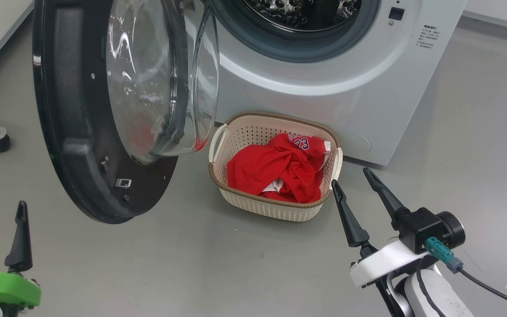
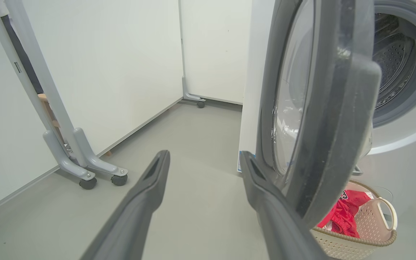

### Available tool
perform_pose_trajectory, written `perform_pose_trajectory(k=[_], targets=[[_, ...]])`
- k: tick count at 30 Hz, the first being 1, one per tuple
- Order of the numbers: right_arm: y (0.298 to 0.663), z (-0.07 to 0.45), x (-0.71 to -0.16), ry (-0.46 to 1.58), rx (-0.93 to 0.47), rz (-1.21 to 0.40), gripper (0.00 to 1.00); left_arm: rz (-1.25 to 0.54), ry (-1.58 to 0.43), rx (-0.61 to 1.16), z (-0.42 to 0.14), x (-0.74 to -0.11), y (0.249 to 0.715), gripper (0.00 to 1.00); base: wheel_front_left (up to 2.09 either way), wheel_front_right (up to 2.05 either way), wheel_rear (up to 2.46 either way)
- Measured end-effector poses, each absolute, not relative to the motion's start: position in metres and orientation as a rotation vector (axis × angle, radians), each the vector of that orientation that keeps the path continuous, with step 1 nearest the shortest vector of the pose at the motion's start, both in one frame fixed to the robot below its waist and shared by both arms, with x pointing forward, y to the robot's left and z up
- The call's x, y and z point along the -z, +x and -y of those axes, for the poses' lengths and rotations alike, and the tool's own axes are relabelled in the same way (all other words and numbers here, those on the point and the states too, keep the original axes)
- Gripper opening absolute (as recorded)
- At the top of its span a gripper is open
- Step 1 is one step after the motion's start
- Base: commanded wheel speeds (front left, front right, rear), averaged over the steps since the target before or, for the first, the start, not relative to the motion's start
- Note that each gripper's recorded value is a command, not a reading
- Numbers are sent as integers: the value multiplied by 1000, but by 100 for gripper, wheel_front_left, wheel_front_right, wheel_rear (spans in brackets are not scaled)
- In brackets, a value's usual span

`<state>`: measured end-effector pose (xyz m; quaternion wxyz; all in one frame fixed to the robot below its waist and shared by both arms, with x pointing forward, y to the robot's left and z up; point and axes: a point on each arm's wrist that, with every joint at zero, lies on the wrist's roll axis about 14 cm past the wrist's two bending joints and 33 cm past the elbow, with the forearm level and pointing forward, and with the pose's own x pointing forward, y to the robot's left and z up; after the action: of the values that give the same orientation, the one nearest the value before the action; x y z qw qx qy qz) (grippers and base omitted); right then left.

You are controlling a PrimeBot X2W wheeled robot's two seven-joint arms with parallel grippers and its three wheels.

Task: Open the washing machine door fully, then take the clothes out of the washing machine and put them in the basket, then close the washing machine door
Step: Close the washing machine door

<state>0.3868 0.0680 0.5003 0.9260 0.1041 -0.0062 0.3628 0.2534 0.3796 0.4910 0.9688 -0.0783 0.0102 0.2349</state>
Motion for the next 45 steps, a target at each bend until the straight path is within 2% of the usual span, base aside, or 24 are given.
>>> perform_pose_trajectory(k=[19, 20, 21, 27, 33, 39, 45], targets=[[386, -68, -500, 215, -743, 12, 100, -37, -153, -465, -377, -483, 253, 100, 0, 0, 0], [386, -68, -500, 215, -743, 12, 100, -39, -157, -464, -376, -482, 253, 63, 0, 0, 0], [386, -68, -500, 215, -743, 13, 100, -40, -166, -463, -375, -481, 253, 0, 0, 0, 0], [385, -67, -502, 213, -743, 16, 100, -67, -200, -426, -362, -472, 258, 0, 0, 0, 0], [383, -68, -503, 212, -749, 19, 100, -42, -285, -468, -369, -473, 254, 0, 0, 0, 0], [379, -69, -502, 210, -755, 12, 100, 48, -631, -512, -365, -478, 270, 0, 0, 0, 0], [376, -72, -503, 210, -769, 15, 100, 204, -1057, -451, -363, -509, 300, 0, 0, 0, 0]])
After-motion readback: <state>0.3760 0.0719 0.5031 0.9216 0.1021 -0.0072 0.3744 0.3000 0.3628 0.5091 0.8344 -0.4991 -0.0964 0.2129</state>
